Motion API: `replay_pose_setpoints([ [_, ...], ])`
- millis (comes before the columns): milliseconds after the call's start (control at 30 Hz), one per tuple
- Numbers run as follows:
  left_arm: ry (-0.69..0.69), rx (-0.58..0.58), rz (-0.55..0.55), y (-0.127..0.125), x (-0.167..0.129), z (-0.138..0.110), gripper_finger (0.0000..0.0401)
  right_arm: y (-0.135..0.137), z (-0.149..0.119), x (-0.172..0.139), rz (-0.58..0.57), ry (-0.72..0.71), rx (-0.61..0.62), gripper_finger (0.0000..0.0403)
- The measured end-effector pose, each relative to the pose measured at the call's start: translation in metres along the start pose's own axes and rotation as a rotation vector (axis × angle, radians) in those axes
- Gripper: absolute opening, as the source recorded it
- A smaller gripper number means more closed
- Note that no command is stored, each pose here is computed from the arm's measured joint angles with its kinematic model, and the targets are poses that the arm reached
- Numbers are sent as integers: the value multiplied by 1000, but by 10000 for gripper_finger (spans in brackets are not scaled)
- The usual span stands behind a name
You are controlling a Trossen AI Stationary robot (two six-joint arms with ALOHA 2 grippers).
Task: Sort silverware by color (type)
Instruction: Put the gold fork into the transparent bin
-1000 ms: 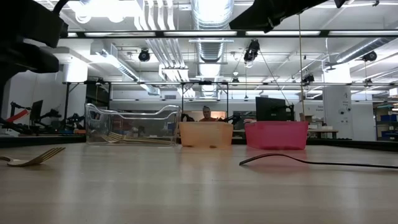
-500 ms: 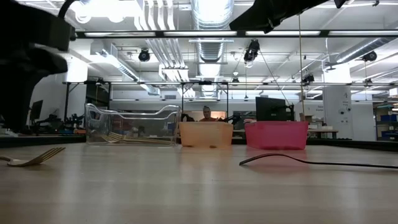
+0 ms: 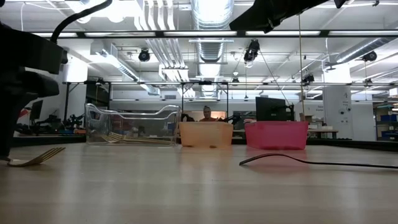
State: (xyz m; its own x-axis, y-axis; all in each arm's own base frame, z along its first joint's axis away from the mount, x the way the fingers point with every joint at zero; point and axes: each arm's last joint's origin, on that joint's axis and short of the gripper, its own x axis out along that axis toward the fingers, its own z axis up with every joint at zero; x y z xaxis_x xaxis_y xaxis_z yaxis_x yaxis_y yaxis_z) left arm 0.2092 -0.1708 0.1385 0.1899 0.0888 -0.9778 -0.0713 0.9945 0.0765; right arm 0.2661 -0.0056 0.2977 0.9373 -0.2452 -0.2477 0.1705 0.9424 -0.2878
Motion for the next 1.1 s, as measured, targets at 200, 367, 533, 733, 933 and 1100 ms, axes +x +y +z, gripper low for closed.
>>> replay_pose_setpoints([
  [200,-4,-54,-8,2,6,-5,98,0,0,0,0,-1,-1,61],
  [367,-5,-58,-16,2,7,-5,58,0,0,0,-1,-1,-4,59],
  [533,-7,-59,-21,1,7,-4,13,0,0,0,-1,-1,-11,57],
  [733,-22,-68,-11,1,8,-4,3,0,0,0,0,-1,-12,57],
  [933,-84,-81,23,4,3,-3,2,0,0,0,0,-1,-12,57],
  [1100,-246,-118,120,16,-16,7,1,0,1,0,-3,-11,-9,57],
])
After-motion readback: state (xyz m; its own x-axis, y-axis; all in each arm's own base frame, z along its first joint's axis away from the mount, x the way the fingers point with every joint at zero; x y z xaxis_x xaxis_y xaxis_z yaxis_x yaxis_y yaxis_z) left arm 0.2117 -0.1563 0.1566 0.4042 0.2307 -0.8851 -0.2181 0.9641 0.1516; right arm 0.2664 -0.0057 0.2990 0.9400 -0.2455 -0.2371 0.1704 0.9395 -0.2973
